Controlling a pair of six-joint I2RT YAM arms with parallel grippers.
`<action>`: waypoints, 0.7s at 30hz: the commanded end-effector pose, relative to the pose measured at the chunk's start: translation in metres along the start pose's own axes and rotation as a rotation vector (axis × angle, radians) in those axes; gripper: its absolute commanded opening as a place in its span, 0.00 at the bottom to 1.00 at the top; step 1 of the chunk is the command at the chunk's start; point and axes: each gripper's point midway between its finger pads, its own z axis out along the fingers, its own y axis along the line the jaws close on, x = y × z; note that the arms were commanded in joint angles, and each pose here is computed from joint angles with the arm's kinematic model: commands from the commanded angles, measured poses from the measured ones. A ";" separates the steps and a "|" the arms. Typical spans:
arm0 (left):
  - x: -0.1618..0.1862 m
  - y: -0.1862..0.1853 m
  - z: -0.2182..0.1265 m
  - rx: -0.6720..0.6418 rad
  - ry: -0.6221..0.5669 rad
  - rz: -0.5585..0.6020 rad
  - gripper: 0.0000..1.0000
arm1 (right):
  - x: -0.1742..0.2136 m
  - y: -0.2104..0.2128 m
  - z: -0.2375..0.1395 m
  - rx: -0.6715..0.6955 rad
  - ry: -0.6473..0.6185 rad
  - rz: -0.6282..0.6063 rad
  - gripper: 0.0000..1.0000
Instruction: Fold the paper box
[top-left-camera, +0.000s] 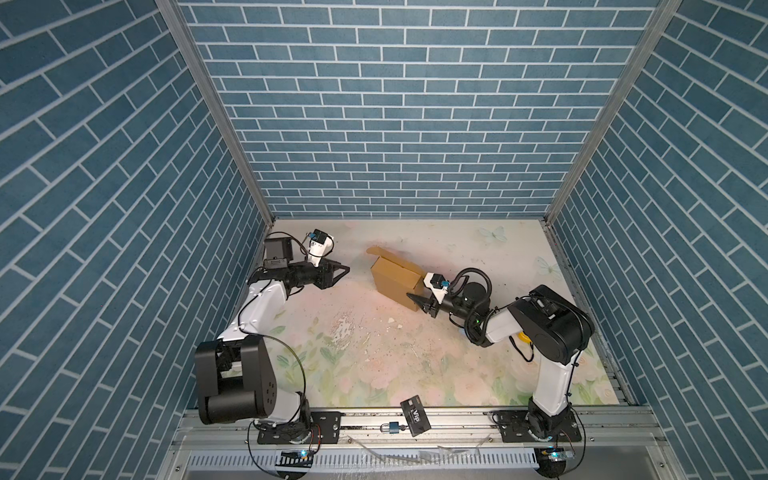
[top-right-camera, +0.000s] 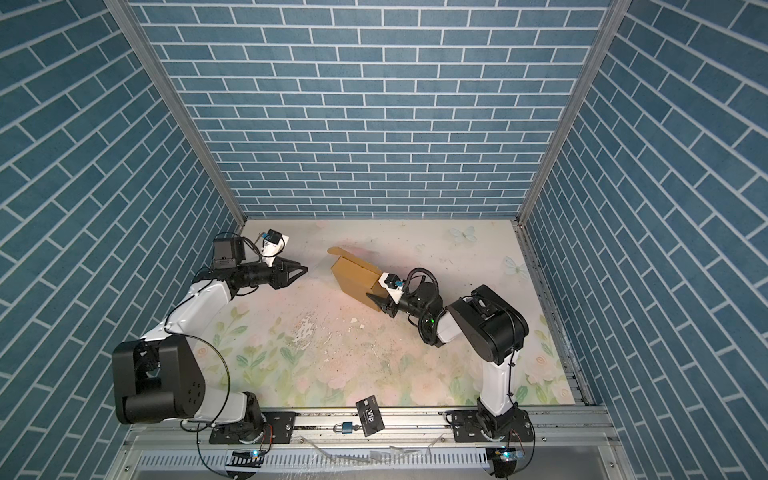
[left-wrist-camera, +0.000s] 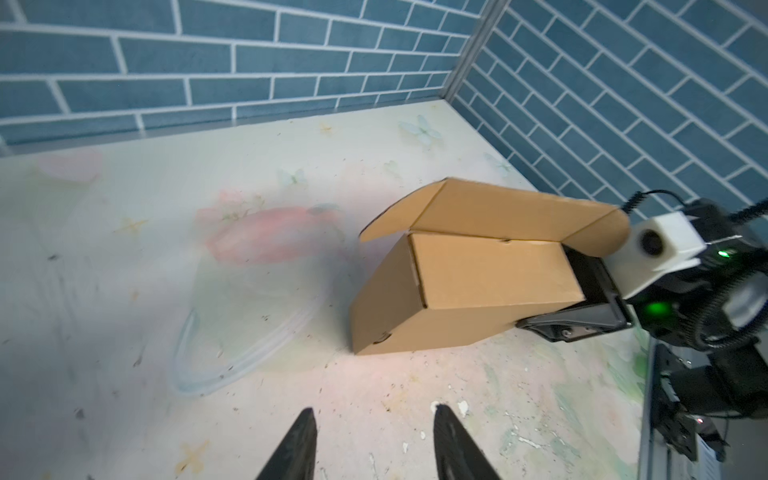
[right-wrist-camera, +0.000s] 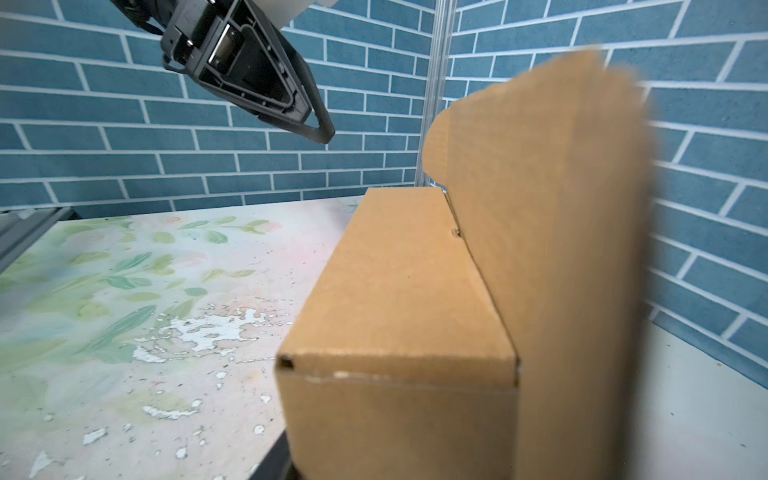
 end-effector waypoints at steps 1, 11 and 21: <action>-0.015 -0.046 -0.015 0.188 -0.008 0.248 0.48 | -0.010 0.016 -0.003 -0.099 -0.035 0.030 0.48; -0.023 -0.078 0.011 0.265 0.153 0.555 0.48 | 0.001 0.024 0.003 -0.141 -0.019 0.048 0.47; -0.007 -0.100 0.067 0.372 0.292 0.767 0.53 | 0.017 0.027 0.004 -0.150 0.019 0.067 0.47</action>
